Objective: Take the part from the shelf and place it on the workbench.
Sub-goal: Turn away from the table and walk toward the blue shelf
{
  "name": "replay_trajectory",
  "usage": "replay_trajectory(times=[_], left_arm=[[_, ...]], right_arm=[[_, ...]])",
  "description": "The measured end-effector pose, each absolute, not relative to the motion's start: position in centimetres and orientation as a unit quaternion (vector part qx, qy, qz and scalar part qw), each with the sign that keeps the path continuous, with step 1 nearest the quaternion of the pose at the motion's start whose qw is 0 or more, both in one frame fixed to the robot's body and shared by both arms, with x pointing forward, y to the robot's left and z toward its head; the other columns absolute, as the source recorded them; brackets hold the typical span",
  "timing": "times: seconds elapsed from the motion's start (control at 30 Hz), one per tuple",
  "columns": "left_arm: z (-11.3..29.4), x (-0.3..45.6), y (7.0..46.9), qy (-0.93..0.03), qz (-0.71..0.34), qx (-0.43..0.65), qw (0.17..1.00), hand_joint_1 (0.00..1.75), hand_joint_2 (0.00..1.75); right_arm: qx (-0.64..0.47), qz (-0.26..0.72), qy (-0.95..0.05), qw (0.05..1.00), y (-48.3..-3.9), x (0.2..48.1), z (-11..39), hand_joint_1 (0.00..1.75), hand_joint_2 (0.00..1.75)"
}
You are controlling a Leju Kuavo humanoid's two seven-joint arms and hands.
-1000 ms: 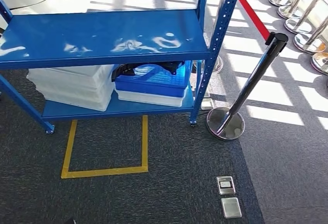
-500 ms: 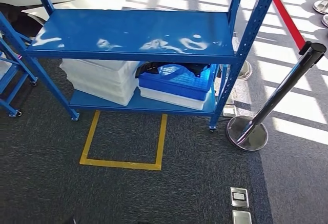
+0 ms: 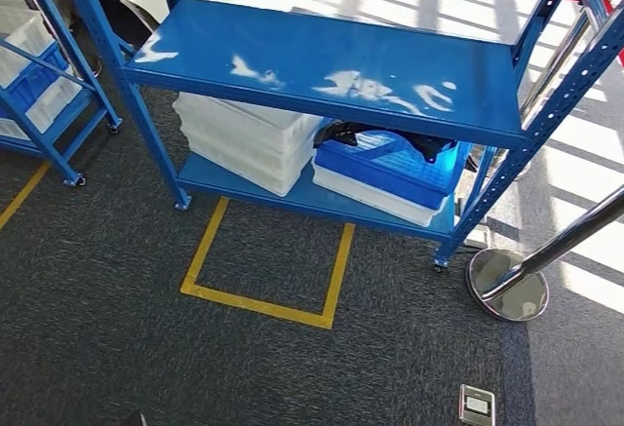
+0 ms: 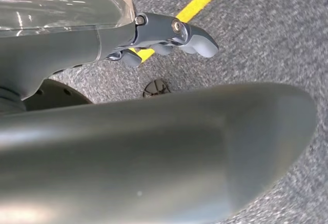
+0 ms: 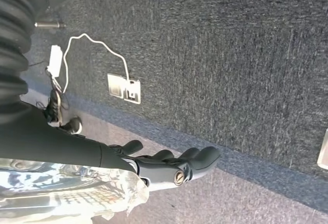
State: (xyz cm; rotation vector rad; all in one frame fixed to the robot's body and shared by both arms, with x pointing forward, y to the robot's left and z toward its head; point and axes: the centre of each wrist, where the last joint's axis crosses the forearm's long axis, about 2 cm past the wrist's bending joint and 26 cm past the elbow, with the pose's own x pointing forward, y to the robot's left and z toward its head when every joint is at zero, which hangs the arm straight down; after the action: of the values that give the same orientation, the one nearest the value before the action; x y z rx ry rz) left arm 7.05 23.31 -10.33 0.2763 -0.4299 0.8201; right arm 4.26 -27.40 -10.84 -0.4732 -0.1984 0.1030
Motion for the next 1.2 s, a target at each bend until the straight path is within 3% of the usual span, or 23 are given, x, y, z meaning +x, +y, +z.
replay_trajectory(times=[0.93, 1.07, 1.2], left_arm=[[-10.37, 6.99, 23.33, -0.226, 0.399, 0.111, 0.882, 0.0, 0.0], [-10.39, 6.95, 23.29, -0.236, 0.4, 0.1, 0.88, 0.0, 0.0], [-10.38, 6.96, 23.2, -0.238, 0.401, 0.097, 0.879, 0.0, 0.0]], right_arm=[[-0.231, 0.055, -0.1, 0.966, -27.45, 4.45, -10.83, 0.0, 1.75], [-0.232, 0.055, -0.097, 0.966, -27.44, 4.22, -10.86, 0.0, 0.0], [-0.233, 0.056, -0.096, 0.966, -27.47, 4.13, -10.87, 0.0, 0.0]])
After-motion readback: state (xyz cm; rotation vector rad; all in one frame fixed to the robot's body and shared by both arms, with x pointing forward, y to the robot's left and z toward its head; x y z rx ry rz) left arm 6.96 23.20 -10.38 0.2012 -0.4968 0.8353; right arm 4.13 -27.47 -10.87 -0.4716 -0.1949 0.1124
